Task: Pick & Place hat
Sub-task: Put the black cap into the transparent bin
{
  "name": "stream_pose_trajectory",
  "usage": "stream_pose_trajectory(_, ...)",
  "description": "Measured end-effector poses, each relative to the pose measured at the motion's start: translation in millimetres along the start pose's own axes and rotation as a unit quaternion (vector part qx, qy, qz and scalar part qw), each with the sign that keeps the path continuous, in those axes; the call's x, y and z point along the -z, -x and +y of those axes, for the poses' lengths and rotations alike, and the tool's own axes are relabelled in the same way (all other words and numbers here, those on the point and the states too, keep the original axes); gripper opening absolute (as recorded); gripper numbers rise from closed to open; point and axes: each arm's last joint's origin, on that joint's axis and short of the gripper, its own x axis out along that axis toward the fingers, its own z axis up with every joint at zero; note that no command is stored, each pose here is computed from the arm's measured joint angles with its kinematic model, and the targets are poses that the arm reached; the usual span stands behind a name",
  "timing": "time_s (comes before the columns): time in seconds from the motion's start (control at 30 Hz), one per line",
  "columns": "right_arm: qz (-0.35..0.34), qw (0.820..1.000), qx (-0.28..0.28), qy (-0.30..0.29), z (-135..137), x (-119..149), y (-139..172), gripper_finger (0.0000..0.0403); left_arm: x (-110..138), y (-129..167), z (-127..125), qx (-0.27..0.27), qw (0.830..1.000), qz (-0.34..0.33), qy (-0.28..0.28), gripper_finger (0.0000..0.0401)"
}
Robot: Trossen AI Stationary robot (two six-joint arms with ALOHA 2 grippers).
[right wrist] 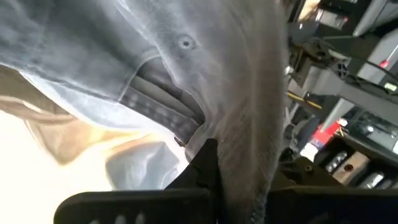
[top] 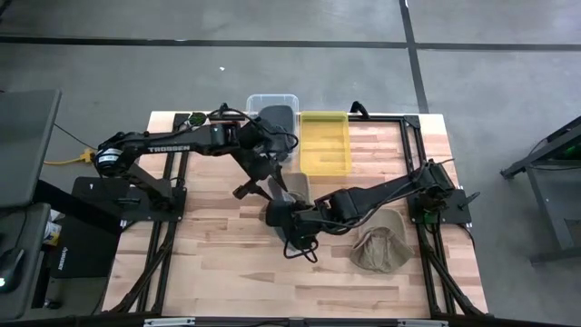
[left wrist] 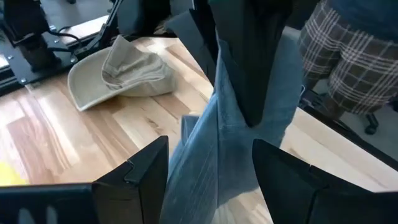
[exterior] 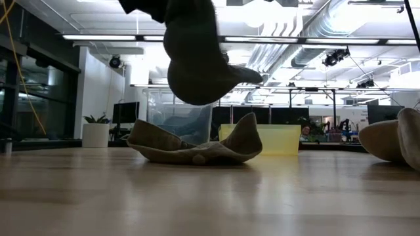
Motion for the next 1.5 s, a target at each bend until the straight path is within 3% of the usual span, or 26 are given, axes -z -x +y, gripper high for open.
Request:
stream_pose_trajectory(0.27, 0.001, 1.0, 0.011, -0.022, -1.8, -2.2, 1.2, 0.0001, -0.9, -6.6, -7.1, 0.005, 1.0, 0.021, 0.017, 0.0205)
stream_pose_trajectory(0.47, 0.002, 0.999, 0.02, -0.027, -3.7, -2.5, 1.4, 0.0001, -2.4, -9.6, -9.6, 0.006, 1.0, 0.025, 0.014, 0.0175)
stream_pose_trajectory(0.73, 0.002, 0.999, 0.019, -0.031, -3.6, -2.2, 1.1, 0.0001, -1.9, -9.3, -8.8, -0.005, 0.999, 0.032, 0.037, 0.01)
stream_pose_trajectory(0.93, 0.0, 0.999, 0.014, -0.028, -2.4, -2.5, 0.8, 0.0001, -1.4, -9.1, -9.5, -0.002, 0.999, 0.033, 0.04, 0.001)
stream_pose_trajectory(1.2, -0.005, 0.999, 0.018, -0.046, -3.2, -2.5, 0.7, 0.0003, 0.2, -9.0, -11.2, 0.008, 0.999, 0.038, 0.028, 0.0001)
stream_pose_trajectory(1.5, -0.008, 0.989, 0.038, -0.141, -7.1, -5.2, 2.4, 0.007, 1.3, -9.1, -11.8, 0.009, 0.999, 0.043, 0.03, 0.0)
